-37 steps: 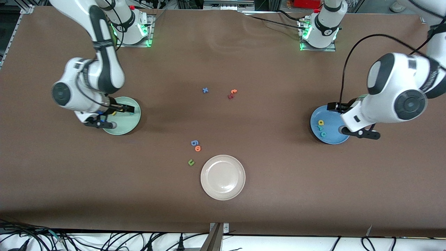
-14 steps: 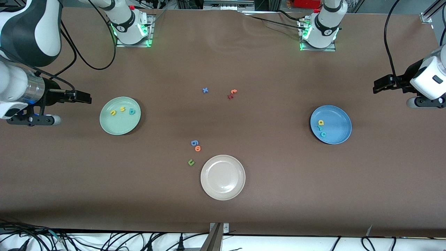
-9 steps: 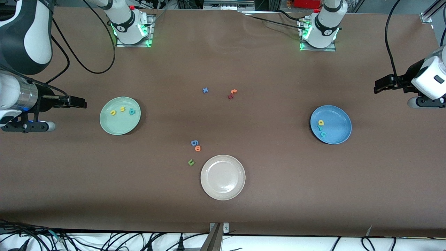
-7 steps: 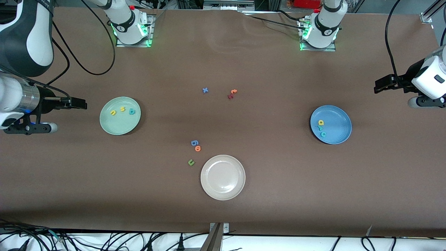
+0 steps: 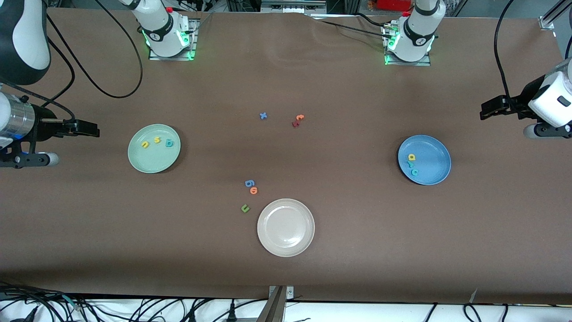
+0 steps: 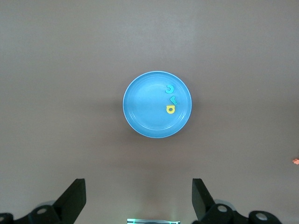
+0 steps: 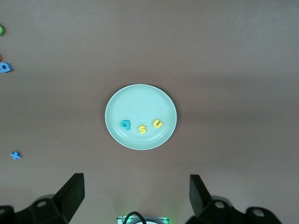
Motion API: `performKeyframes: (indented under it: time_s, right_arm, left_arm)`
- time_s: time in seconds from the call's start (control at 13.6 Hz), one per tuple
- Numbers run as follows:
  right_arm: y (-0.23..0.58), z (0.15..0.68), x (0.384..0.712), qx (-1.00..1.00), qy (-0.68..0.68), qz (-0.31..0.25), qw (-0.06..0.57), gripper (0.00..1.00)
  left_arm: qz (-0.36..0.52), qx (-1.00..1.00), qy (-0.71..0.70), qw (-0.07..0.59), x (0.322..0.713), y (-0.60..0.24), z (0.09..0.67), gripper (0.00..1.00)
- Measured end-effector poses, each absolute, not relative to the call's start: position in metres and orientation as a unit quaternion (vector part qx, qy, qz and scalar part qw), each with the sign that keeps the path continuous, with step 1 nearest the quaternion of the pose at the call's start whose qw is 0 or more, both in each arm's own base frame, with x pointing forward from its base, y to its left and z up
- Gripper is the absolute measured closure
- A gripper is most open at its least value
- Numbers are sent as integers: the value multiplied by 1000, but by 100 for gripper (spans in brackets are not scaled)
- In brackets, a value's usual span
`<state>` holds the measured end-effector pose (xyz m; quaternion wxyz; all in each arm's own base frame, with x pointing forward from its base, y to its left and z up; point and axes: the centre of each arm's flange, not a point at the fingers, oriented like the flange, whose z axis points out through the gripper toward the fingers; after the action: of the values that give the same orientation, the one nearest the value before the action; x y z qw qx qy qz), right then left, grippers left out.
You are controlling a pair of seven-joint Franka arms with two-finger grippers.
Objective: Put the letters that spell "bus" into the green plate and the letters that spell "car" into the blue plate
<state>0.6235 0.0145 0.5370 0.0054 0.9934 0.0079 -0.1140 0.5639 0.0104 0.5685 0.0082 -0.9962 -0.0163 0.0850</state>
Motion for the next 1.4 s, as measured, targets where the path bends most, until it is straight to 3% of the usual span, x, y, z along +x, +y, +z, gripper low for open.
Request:
performKeyframes:
  time_s: [1.4]
  right_arm:
    - [16, 521, 594, 997, 10, -79, 1, 0]
  left_arm:
    - [85, -996, -16, 8, 564, 10, 568, 0]
